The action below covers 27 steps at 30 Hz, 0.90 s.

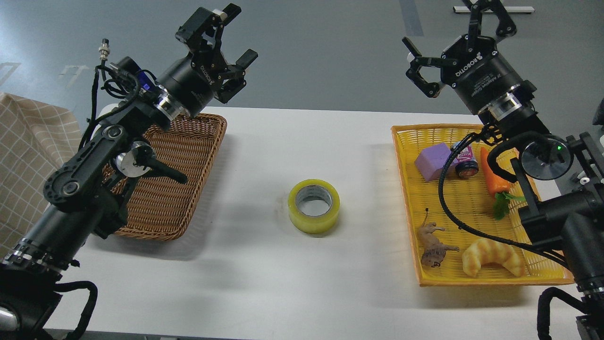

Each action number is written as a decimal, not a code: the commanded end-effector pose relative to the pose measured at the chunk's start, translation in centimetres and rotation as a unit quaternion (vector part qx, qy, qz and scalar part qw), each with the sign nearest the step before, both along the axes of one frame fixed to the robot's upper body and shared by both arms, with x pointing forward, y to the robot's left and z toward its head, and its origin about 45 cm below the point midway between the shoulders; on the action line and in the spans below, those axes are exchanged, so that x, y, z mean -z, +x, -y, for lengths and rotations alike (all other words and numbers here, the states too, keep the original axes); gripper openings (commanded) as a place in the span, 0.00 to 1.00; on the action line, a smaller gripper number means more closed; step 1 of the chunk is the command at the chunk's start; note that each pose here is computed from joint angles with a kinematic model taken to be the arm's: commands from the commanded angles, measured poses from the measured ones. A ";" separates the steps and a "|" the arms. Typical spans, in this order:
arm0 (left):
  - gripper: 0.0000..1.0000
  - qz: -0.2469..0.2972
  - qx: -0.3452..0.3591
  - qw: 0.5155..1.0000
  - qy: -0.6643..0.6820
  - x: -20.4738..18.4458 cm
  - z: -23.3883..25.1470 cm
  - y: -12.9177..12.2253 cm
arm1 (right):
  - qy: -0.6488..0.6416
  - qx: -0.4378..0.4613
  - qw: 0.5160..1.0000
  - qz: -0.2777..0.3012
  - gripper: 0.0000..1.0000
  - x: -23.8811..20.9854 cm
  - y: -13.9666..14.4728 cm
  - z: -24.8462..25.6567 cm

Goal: Place and transfer tape with both arms
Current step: 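Reach the left gripper toward the tape roll on the table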

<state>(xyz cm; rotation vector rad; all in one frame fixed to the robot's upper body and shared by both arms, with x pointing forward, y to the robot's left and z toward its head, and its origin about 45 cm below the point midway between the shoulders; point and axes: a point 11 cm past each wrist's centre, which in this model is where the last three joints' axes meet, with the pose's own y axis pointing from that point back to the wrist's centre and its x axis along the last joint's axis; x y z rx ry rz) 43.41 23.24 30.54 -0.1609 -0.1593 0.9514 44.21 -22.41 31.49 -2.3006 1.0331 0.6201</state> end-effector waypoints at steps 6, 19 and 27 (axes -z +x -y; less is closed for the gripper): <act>0.98 0.065 -0.001 0.975 0.211 2.1 2.6 -1.2 | -0.003 0.018 1.000 -0.014 1.00 1.9 -1.4 2.0; 0.98 0.240 0.047 0.831 0.500 6.7 6.6 -3.2 | 0.017 0.066 0.996 -0.055 1.00 5.6 -3.1 5.7; 0.98 0.267 0.123 0.765 0.574 8.9 6.4 -4.6 | 0.018 0.079 0.994 -0.075 1.00 7.3 -3.8 6.6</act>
